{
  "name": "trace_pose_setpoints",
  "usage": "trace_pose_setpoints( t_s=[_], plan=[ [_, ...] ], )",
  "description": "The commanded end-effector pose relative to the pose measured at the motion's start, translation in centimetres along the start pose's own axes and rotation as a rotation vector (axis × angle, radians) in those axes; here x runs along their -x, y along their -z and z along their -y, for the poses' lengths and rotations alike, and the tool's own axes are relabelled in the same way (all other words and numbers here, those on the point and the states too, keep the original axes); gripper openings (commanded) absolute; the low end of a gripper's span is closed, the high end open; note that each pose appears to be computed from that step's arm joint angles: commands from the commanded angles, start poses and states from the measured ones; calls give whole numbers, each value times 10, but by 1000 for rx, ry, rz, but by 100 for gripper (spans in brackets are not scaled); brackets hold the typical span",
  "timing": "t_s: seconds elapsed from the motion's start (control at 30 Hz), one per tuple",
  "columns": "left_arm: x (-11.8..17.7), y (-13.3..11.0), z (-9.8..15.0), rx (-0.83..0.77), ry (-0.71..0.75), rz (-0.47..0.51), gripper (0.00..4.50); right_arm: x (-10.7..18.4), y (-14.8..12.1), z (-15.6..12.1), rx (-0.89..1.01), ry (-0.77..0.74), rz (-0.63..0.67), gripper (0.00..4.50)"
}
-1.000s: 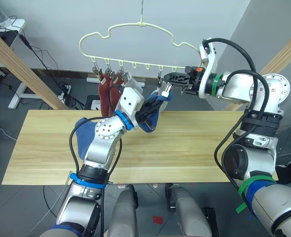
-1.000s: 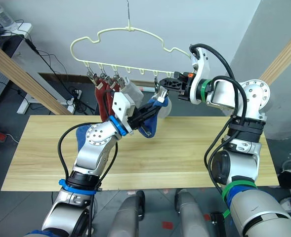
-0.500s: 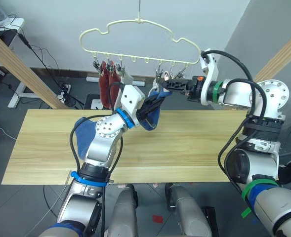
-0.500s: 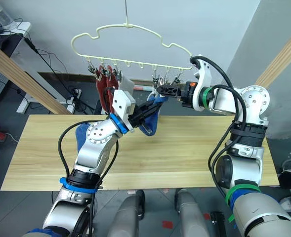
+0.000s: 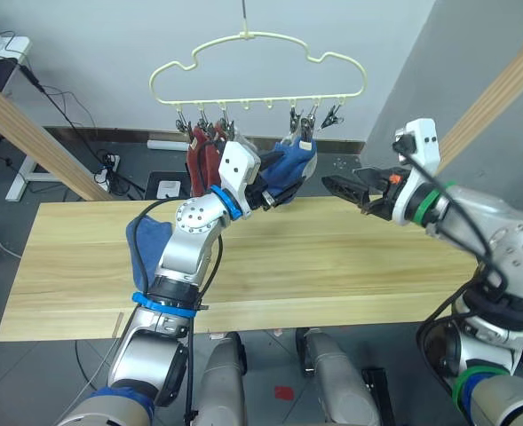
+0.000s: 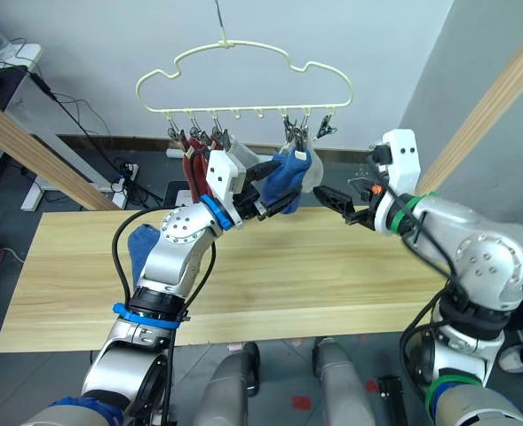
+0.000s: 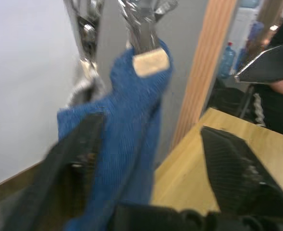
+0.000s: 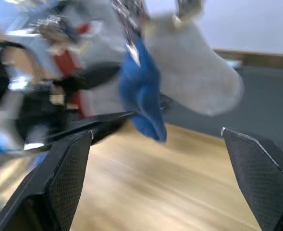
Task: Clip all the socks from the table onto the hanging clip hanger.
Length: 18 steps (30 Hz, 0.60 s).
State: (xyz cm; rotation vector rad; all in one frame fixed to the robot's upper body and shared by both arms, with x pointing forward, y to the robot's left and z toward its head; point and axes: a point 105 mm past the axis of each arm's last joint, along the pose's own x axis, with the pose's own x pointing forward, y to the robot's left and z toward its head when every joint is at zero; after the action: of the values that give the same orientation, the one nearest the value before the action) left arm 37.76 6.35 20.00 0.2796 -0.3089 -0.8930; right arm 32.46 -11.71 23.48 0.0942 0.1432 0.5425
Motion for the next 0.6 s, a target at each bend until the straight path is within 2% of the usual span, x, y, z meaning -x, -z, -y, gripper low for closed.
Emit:
trace_pose_setpoints(
  t_s=[0.03, 0.1, 0.23, 0.4, 0.5, 0.6],
  plan=[
    [9, -12, -4, 5, 7, 38, 448, 4, -20, -6, 162, 74, 151, 450],
    [20, -12, -5, 18, 17, 34, 448, 1, -22, -4, 174, 130, 212, 450],
    [56, -36, 3, 94, 77, 112, 448, -5, -26, 0, 288, 303, 331, 450],
    [66, -52, 13, 126, 118, 137, 448, -12, -27, -6, 265, 330, 396, 450],
    [70, -65, 20, 108, 119, 152, 450, -23, -29, -16, 270, 330, 430, 391],
    [70, -68, 20, 107, 94, 153, 450, -28, -34, -18, 280, 351, 471, 391]
  ],
)
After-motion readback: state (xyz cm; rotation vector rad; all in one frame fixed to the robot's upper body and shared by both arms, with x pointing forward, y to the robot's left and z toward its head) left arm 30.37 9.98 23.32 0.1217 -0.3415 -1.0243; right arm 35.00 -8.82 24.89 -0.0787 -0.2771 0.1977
